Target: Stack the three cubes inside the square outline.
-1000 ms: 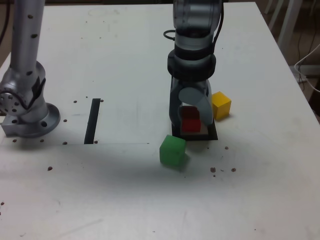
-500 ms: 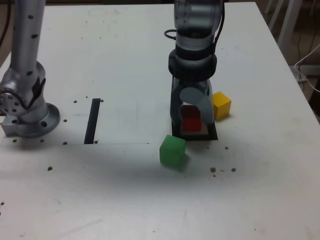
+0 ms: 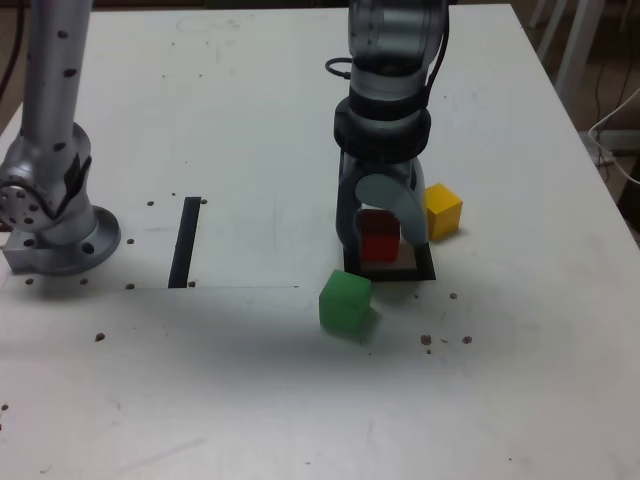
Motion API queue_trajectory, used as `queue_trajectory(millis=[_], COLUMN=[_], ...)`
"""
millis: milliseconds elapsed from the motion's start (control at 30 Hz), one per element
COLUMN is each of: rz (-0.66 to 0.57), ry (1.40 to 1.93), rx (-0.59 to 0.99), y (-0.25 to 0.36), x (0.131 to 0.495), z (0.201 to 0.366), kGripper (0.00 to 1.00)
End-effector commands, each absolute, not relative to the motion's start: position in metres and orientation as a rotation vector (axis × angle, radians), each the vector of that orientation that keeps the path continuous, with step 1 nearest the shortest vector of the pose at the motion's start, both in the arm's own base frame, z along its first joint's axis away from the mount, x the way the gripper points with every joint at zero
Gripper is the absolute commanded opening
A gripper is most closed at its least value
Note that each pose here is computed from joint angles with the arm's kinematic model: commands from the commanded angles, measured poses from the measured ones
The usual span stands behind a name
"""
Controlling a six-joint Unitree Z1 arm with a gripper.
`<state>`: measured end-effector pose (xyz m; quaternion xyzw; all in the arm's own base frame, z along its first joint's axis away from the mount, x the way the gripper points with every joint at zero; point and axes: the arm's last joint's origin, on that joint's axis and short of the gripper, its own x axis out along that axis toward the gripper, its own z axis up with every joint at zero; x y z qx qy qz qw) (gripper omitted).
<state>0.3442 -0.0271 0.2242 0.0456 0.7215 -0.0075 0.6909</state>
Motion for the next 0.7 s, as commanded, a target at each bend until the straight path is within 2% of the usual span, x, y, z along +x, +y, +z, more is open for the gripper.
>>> queue_trajectory(millis=[0, 233, 467, 667], rz=[-0.012, -0.011, -0.007, -0.006], ry=[1.614, 1.612, 1.61, 1.603], rx=[0.102, 0.102, 0.1, 0.1], y=[-0.0265, -0.0264, -0.0264, -0.0262], x=[0.3451, 0.3452, 0.345, 0.343], z=[0.2241, 0.2246, 0.2254, 0.2316], kGripper=[0.72, 0.81, 0.98, 1.0])
